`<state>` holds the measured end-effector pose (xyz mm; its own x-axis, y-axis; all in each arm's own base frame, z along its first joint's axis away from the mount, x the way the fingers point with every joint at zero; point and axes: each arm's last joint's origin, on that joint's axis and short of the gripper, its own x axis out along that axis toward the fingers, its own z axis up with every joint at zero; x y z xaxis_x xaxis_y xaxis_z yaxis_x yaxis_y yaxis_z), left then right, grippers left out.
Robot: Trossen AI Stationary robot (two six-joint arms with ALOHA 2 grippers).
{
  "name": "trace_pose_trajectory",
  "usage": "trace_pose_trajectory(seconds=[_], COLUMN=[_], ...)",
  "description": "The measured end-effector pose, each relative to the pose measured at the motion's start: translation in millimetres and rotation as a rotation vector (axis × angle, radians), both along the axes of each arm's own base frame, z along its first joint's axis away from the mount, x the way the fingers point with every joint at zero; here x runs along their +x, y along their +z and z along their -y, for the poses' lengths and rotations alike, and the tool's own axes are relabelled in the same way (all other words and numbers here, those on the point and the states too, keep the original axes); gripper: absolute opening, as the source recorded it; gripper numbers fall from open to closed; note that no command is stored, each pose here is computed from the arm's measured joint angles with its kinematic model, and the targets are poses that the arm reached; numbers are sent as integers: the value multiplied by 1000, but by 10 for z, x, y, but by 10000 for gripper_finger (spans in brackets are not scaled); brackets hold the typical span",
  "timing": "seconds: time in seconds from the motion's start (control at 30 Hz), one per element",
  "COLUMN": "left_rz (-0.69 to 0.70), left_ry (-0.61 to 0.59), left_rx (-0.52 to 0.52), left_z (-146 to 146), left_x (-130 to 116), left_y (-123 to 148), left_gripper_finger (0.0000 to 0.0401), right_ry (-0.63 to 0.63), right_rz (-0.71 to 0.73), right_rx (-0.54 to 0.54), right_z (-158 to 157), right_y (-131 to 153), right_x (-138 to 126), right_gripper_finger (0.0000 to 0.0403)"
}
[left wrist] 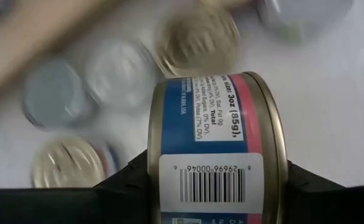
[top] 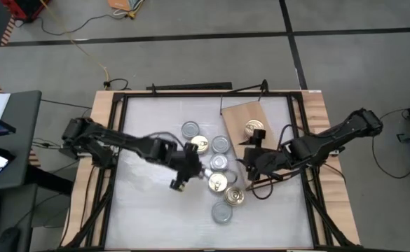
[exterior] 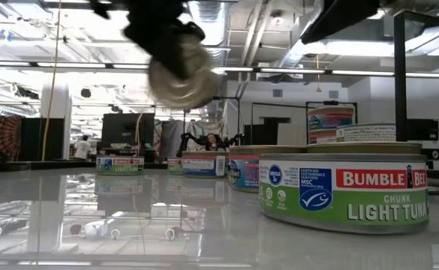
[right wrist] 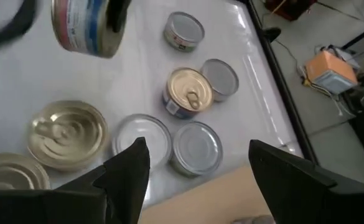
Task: Stack canned seafood by type on shelf
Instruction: Stack the blue tuna can on the other blue tuna can on the shelf
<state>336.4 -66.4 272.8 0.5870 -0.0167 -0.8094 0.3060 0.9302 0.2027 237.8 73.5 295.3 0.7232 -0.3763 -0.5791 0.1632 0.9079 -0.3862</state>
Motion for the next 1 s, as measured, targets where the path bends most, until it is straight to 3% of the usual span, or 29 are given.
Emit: trace_pose_trajectory(seconds=[0.23,0.4,0.5,0.67,0.8,1.0], left_rz=[274,531,667,841,848,787], left_ry=[20,48,101,187,266,294], left_rx=[-103,-131,-168,-401,-596,-772], left_z=[-480,-834,-1085,-1493,-1718,-1852], left_x=[196,299,337,439,621,967], left_y=[-1,83,170,184,51,-65], left_gripper_finger=[173,175,176,178,178,179], right_ry=[-74,-9,-6,-49,-80,-131], right_rz=[51,208,274,358,437,471], right_rx=[50,185,202,211,204,198], right_z=[325,422,484,597,667,738], right_y=[-103,-76,-78,-16,71,103], right_x=[-348,-595,-716,-880,-942,-986], right_gripper_finger=[306,306,306,306,306,306])
